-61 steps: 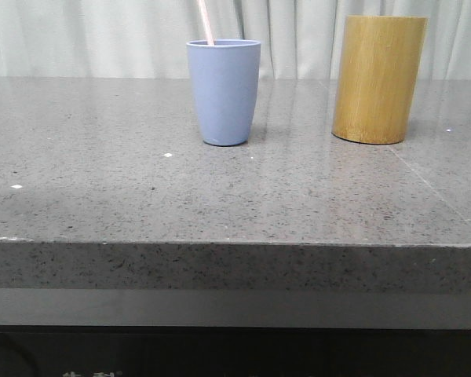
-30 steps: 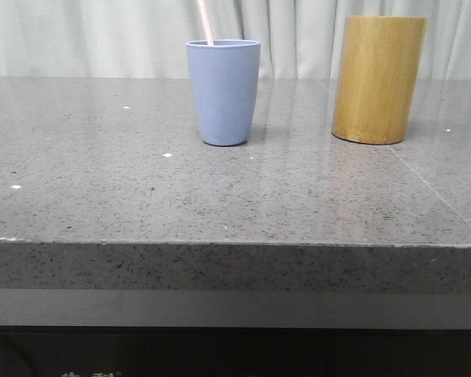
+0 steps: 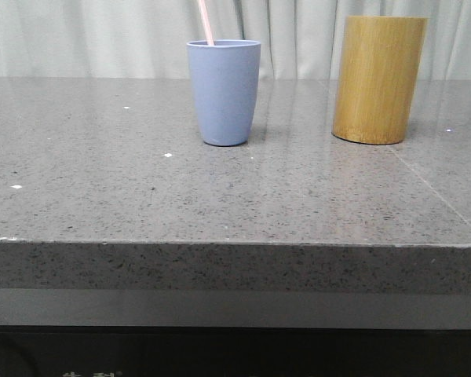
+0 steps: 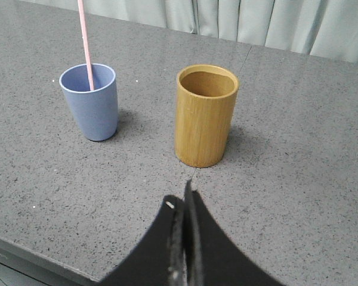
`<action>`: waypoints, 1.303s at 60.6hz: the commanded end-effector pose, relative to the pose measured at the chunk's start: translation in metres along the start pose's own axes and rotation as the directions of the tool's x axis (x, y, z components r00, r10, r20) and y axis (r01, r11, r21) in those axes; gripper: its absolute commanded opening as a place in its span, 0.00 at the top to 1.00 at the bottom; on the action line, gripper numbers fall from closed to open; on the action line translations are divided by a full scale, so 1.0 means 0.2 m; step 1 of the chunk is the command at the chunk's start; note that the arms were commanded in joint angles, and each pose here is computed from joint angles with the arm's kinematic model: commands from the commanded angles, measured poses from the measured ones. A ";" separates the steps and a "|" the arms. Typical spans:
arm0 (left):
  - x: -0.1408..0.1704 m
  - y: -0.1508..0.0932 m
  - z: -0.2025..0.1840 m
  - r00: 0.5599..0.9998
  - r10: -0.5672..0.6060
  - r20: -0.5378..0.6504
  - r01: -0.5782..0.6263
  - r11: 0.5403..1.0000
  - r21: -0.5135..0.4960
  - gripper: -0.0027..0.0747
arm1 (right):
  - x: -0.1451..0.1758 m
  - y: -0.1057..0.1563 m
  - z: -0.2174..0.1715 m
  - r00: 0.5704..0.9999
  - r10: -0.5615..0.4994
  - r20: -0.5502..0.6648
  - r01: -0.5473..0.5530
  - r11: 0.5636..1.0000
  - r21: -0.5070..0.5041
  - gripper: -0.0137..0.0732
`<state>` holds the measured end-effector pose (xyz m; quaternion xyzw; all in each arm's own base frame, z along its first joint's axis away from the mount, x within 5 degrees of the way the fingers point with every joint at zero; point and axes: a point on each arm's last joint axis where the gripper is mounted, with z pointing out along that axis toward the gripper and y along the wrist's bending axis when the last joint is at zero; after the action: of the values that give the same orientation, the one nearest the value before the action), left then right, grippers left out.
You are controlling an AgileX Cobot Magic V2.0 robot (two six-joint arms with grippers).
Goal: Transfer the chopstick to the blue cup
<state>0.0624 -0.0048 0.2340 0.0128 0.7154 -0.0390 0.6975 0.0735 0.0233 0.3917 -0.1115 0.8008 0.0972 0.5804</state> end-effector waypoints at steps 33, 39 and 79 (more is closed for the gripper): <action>0.08 0.02 -0.05 0.978 -0.028 0.207 0.034 0.999 -0.024 0.99 | -0.06 0.00 -0.02 0.996 -0.001 0.089 0.000 1.000 0.007 0.92; 0.08 0.02 -0.05 0.978 -0.028 0.207 0.034 0.999 -0.024 0.99 | -0.06 0.00 -0.02 0.996 -0.001 0.089 0.000 1.000 0.007 0.92; 0.08 0.02 -0.05 0.978 -0.028 0.205 0.034 0.999 -0.024 0.99 | -0.06 0.00 -0.02 0.996 -0.001 0.090 0.000 1.000 0.007 0.92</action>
<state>0.0559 -0.0025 0.2120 -0.0044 0.6785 -0.0372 0.7336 0.0735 0.0233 0.3915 -0.1116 0.8013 0.0971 0.5797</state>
